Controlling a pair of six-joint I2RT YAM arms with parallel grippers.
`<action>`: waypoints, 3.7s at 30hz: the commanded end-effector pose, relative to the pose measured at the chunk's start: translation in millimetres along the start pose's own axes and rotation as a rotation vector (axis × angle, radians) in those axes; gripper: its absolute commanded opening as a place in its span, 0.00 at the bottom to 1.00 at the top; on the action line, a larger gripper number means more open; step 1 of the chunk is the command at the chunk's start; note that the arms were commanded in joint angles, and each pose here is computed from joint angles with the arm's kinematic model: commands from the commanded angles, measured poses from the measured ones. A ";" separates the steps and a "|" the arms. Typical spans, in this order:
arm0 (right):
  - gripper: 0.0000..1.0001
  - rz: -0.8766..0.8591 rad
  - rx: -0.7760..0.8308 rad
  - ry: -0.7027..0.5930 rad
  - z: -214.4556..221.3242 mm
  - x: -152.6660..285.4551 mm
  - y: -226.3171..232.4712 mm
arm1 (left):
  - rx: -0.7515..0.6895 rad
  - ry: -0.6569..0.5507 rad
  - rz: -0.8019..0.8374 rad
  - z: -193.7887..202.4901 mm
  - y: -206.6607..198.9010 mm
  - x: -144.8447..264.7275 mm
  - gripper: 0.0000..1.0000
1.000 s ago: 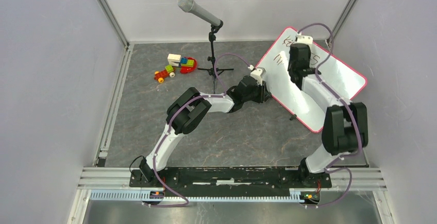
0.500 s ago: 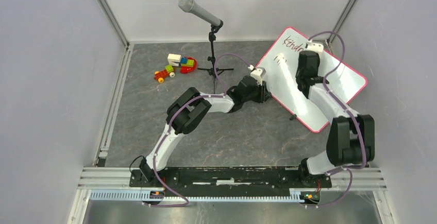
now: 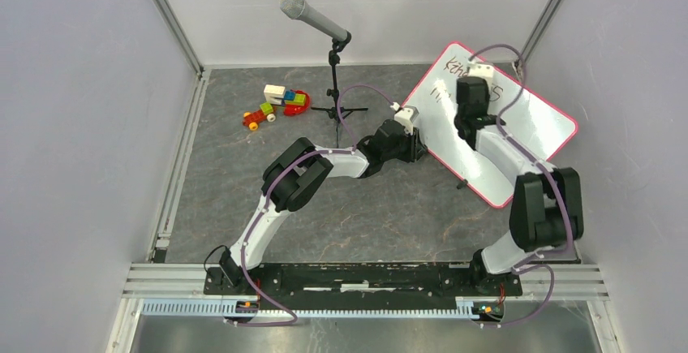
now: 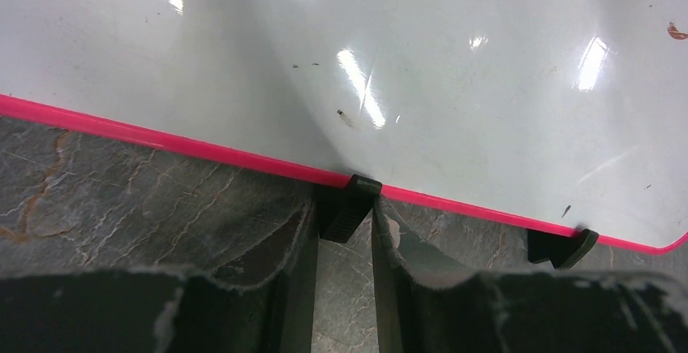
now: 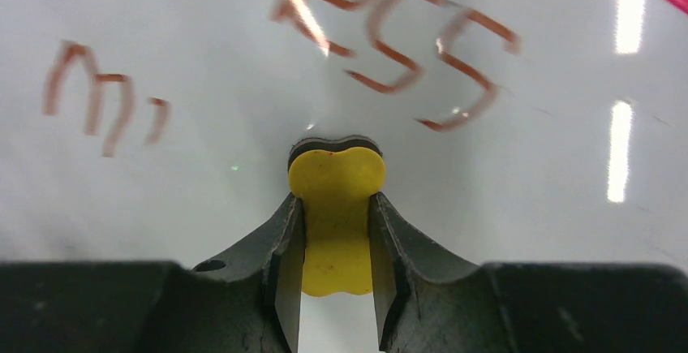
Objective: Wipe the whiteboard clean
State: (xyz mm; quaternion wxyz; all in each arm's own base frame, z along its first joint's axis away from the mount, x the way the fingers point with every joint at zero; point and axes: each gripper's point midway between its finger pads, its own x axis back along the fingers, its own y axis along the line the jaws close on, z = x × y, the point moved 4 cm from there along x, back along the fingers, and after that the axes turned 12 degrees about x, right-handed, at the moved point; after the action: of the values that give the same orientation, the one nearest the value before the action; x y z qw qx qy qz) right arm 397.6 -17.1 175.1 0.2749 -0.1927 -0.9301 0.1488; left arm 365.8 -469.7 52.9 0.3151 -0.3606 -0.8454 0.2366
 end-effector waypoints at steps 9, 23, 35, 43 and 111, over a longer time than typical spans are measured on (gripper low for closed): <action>0.34 -0.005 0.074 -0.008 19.4 9.3 22.5 | 0.044 -0.026 -0.084 1.9 21.8 -2.8 0.02; 0.34 0.299 -0.083 0.037 89.6 44.8 -74.6 | 0.043 -0.023 -0.082 2.1 21.4 -3.2 0.02; 0.34 0.150 -0.102 -0.041 75.5 35.8 -53.3 | 0.042 -0.022 -0.079 1.6 20.7 -3.4 0.02; 0.34 -0.027 0.005 -0.138 22.8 32.1 25.0 | 0.043 -0.022 -0.083 1.2 20.8 -3.8 0.02; 0.36 -0.152 -0.003 -0.199 -77.3 -49.2 103.9 | 0.046 -0.006 -0.097 1.7 21.7 -7.8 0.02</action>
State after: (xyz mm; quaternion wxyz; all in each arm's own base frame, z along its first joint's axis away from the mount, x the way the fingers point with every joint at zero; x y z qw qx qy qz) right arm 486.9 32.6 186.7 0.1906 -0.1592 -0.9615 0.1175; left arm 373.2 -466.4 53.5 0.3148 -0.3392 -0.8520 0.2450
